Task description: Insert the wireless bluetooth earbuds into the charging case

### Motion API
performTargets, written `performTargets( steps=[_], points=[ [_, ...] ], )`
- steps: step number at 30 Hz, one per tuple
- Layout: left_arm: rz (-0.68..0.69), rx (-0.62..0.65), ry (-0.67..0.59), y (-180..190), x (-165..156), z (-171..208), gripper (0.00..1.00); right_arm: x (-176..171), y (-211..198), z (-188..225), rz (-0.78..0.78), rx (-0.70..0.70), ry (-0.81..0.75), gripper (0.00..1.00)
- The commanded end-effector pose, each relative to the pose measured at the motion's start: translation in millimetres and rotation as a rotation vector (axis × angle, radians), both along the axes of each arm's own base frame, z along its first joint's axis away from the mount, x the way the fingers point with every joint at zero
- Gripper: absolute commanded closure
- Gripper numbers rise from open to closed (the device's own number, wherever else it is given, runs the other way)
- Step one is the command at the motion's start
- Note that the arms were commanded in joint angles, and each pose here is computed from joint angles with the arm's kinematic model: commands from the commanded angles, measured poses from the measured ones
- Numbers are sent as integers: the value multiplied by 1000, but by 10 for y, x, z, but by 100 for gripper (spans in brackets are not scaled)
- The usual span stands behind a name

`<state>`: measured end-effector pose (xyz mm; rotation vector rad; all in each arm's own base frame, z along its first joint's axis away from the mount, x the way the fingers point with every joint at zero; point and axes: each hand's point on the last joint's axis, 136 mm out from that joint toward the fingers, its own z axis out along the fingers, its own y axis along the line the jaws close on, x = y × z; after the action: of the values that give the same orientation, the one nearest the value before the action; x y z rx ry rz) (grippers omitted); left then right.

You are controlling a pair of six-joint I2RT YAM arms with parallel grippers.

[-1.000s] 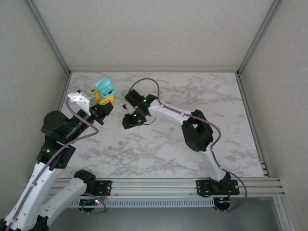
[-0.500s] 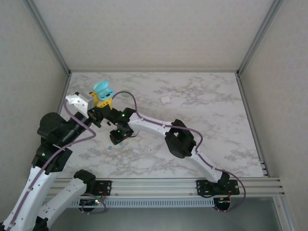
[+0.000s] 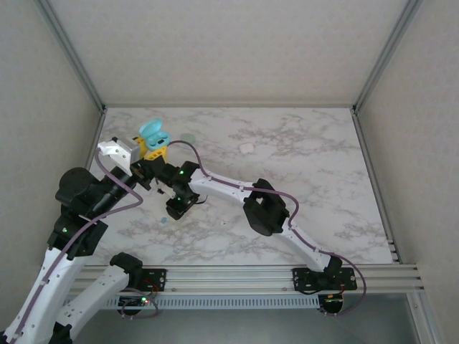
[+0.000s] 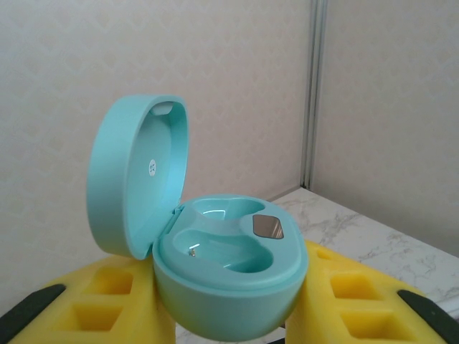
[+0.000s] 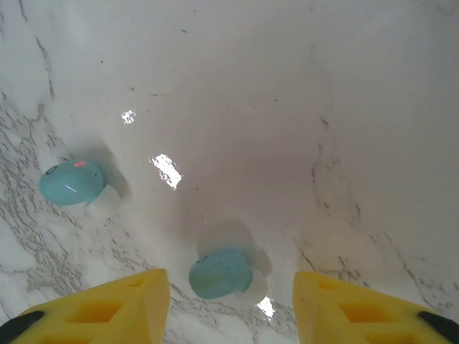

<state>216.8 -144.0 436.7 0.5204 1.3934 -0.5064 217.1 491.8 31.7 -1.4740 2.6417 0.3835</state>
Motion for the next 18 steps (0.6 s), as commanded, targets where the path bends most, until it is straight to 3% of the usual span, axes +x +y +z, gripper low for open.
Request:
performTargets(
  steps=[1,13,18],
  points=[
    [-4,-19,-11,-3,2,36,72,-23,-3,-76,50,-21,5,51],
    [-13,-13,2,-37,43,-2,72,-55,-78,-212,90,-91,-12,61],
    [-13,-12,6,-44,56,-12,72,7,-154,-152,39,-119,-43,64]
  ],
)
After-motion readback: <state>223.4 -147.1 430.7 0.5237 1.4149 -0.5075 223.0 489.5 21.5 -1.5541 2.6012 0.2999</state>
